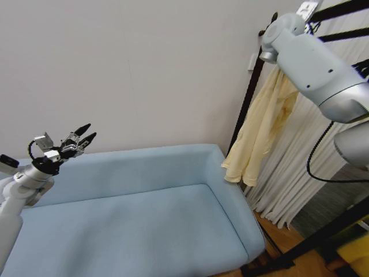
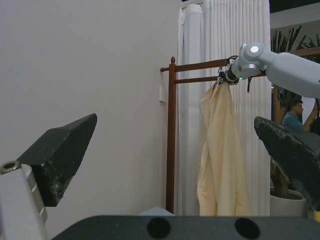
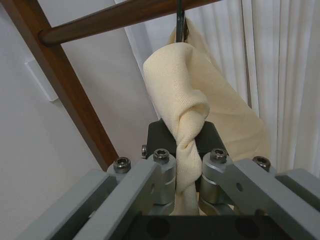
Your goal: Pick up the clothes from the sofa and hang them on the clothes hanger.
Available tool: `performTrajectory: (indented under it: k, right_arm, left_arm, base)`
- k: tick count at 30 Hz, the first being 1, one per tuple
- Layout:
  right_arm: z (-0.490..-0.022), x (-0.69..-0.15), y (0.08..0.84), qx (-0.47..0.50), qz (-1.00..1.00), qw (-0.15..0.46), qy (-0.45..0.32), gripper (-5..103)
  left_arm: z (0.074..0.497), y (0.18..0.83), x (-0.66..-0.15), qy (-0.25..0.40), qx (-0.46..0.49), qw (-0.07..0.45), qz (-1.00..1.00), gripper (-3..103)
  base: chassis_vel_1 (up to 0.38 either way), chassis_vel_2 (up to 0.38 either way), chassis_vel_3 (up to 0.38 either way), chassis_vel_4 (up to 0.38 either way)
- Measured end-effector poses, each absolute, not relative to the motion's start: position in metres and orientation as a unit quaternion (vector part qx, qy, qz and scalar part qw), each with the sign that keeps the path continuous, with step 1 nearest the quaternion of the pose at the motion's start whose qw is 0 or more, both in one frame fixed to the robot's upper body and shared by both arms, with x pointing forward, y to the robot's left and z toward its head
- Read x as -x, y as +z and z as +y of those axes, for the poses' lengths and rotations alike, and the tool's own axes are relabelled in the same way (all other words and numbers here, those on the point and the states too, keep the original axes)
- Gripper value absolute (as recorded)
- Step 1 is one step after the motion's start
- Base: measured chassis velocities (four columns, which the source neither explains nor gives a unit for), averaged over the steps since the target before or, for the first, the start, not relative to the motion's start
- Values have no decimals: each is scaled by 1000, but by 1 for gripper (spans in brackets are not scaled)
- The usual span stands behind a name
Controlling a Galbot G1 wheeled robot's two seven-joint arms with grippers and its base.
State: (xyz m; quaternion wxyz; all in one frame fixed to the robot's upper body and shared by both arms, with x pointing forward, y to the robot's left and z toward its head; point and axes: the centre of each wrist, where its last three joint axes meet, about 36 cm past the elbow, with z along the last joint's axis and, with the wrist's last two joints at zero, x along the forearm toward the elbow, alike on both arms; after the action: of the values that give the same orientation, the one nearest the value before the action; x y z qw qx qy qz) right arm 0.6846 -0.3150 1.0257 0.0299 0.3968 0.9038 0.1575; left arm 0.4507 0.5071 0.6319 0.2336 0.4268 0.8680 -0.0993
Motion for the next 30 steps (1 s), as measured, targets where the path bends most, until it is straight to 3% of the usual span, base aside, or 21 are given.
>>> performTrajectory:
  k: [30]
  right_arm:
    - [-364, -686, 1014, -413, 896, 27, 157, 4]
  left_arm:
    - [508, 616, -451, -107, -445, 230, 859, 100]
  base:
    - [0, 0, 0, 0]
